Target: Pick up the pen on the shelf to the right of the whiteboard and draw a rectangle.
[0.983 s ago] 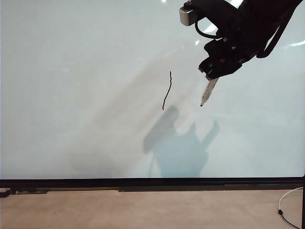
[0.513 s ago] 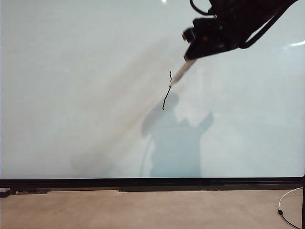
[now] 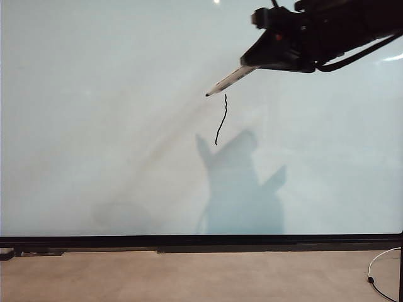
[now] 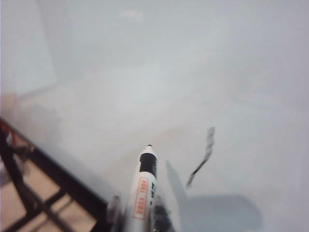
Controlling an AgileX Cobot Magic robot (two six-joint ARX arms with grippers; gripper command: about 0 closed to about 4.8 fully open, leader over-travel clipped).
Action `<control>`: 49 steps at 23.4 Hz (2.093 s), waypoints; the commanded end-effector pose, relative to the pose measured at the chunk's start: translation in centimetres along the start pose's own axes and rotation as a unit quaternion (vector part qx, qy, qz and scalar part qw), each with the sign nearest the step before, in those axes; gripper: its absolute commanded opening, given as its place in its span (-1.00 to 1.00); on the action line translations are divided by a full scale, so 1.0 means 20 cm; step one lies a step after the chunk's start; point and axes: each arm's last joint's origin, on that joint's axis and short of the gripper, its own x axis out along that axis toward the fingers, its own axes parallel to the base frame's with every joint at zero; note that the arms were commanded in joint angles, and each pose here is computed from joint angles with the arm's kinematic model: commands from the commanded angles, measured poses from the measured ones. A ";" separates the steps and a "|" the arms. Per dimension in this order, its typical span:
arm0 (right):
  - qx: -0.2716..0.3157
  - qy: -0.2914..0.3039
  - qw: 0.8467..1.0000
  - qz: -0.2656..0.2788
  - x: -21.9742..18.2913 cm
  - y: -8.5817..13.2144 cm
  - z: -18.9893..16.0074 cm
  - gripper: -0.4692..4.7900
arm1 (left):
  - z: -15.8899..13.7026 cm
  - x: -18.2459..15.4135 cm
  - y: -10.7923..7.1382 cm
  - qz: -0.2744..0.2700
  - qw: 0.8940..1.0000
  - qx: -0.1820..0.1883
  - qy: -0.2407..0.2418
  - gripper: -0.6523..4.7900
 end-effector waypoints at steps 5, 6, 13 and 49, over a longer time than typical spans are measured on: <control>0.057 -0.057 0.996 0.029 0.00 -0.11 -0.06 -0.84 | 0.01 0.00 0.00 -0.001 1.000 0.001 -0.005 -0.78; 0.061 -0.056 0.996 0.031 0.01 -0.12 -0.07 -0.84 | 0.01 0.00 0.00 -0.001 1.000 0.001 -0.006 -0.78; 0.076 -0.065 0.995 0.027 0.03 -0.18 -0.14 -0.84 | 0.01 0.00 0.00 -0.002 1.000 0.001 -0.006 -0.78; 0.062 -0.079 0.995 0.013 0.03 -0.26 -0.14 -0.84 | 0.01 0.00 0.00 -0.001 1.000 0.001 -0.005 -0.78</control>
